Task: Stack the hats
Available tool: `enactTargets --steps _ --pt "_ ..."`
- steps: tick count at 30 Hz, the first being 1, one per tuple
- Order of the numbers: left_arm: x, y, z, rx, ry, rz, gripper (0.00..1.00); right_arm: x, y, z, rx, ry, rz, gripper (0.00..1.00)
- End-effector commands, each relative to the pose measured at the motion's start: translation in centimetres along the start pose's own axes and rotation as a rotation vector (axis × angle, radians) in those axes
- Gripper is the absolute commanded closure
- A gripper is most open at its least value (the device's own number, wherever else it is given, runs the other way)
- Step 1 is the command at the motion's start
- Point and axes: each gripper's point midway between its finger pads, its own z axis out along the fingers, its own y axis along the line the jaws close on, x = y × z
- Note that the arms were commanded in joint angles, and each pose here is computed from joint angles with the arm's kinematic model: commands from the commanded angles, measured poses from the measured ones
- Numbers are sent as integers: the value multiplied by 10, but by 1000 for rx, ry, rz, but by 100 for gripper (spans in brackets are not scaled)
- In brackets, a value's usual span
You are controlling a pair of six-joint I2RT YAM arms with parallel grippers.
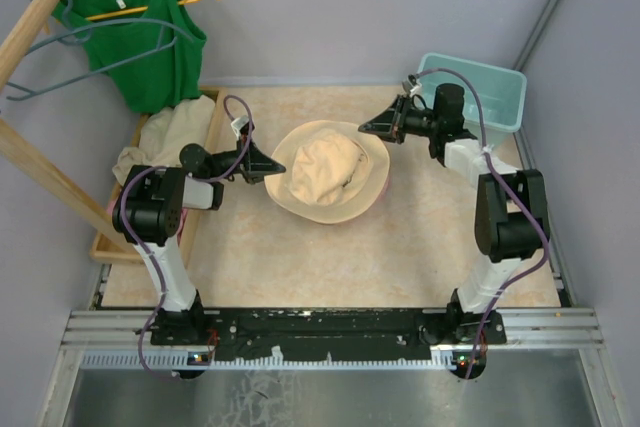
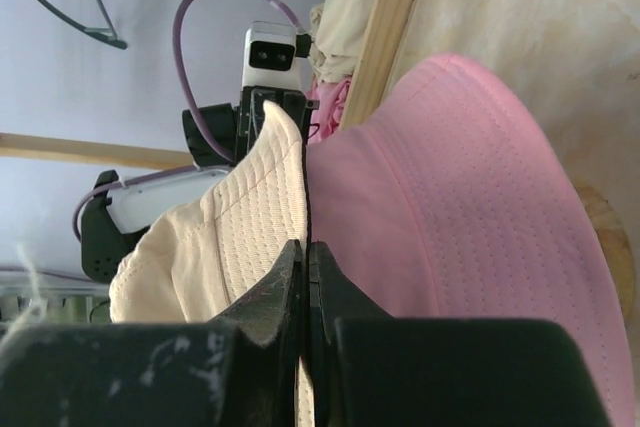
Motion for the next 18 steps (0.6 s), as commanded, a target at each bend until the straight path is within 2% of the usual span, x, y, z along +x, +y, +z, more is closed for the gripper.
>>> enactTargets --steps 1,18 --pt "1 -10 -2 49 4 199 98 -15 7 4 -8 -45 -48 100" --pt "3 41 -11 7 8 161 99 12 -85 -2 265 -1 -46 100"
